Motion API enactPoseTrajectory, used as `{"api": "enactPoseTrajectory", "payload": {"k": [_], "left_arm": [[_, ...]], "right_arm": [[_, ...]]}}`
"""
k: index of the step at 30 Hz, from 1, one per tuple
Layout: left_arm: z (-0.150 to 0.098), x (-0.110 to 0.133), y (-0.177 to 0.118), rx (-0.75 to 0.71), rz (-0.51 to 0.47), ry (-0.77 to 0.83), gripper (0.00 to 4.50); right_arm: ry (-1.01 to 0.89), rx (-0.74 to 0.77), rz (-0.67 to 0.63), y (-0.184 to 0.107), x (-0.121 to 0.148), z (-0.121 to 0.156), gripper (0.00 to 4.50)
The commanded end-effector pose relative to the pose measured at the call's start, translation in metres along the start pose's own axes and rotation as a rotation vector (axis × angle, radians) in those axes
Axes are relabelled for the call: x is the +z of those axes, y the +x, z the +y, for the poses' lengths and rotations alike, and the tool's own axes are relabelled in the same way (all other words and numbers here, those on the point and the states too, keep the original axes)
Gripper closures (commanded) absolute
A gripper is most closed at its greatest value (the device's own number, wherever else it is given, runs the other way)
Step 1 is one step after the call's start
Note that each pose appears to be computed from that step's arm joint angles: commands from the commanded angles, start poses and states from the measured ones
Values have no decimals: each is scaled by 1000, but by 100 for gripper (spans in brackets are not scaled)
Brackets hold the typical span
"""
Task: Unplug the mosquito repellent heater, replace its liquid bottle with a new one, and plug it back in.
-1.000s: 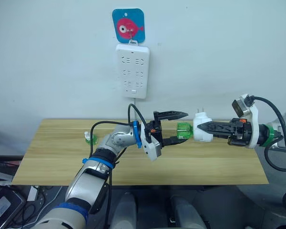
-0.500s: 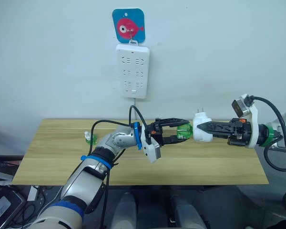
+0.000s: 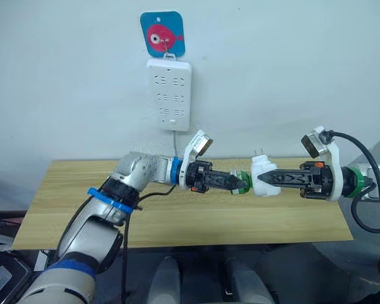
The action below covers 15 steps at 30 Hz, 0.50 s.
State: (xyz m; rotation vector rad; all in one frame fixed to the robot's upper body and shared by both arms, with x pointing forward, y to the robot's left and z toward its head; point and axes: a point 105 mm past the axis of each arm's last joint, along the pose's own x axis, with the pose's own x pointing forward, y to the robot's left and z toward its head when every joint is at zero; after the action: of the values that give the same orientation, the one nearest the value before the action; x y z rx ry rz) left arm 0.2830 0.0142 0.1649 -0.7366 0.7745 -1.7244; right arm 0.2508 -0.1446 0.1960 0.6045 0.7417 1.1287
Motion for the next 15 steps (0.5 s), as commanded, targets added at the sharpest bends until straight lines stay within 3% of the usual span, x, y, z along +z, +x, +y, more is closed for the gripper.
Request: {"api": "enactPoseTrajectory", "payload": {"k": [1, 3, 10, 12, 15], "left_arm": [[-4, -1, 0, -7, 5, -74, 225], [-5, -2, 1, -17, -3, -65, 225], [4, 23, -13, 42, -165, -28, 2], [6, 31, -25, 81, -208, 20, 2], [3, 35, -36, 132, -190, 186, 2]], "right_arm": [[-37, -26, 6, -2, 2, 3, 146], [-34, -24, 0, -3, 2, 4, 146], [-21, -18, -29, -6, 3, 4, 146], [-20, -19, -42, -8, 5, 4, 146], [-12, -26, -59, -11, 8, 2, 146]]}}
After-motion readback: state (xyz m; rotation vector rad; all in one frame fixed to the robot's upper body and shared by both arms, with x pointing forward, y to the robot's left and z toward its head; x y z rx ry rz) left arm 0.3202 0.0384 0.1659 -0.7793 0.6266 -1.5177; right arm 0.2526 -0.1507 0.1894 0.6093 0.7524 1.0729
